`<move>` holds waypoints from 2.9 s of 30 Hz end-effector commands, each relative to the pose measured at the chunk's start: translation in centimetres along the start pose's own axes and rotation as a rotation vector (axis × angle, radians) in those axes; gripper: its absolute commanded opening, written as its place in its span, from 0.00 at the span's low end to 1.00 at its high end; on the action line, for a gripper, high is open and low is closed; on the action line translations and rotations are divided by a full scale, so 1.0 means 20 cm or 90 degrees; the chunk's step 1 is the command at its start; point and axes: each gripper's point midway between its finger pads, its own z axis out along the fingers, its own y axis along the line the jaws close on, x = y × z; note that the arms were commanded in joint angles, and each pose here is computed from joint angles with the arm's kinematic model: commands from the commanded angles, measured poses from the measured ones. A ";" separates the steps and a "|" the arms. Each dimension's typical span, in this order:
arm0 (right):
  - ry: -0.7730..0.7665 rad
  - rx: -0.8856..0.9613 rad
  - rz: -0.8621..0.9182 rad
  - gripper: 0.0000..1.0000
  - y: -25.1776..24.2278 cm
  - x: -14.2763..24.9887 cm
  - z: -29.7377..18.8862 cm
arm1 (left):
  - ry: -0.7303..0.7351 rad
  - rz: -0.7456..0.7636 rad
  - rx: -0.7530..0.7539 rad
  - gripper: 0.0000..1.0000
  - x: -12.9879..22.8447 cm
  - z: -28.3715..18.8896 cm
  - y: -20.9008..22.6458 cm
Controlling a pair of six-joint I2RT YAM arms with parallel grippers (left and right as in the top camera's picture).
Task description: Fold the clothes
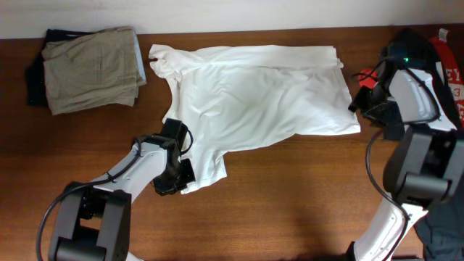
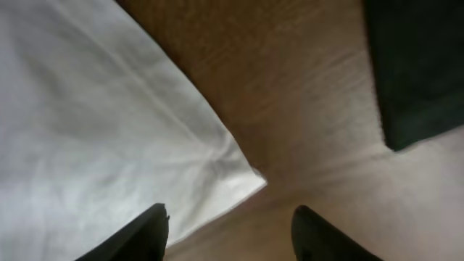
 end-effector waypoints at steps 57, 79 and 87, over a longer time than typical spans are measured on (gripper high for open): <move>-0.568 -0.295 -0.026 0.04 0.02 0.16 -2.22 | -0.831 0.070 0.077 0.01 -0.51 -2.73 -0.02; -0.037 0.032 0.040 0.04 -0.41 0.48 -0.89 | -0.016 0.113 -0.015 0.01 0.43 -0.84 -0.02; 0.146 0.095 0.069 0.04 -0.53 0.80 -0.41 | 0.111 0.038 -0.094 0.01 0.67 -0.54 0.19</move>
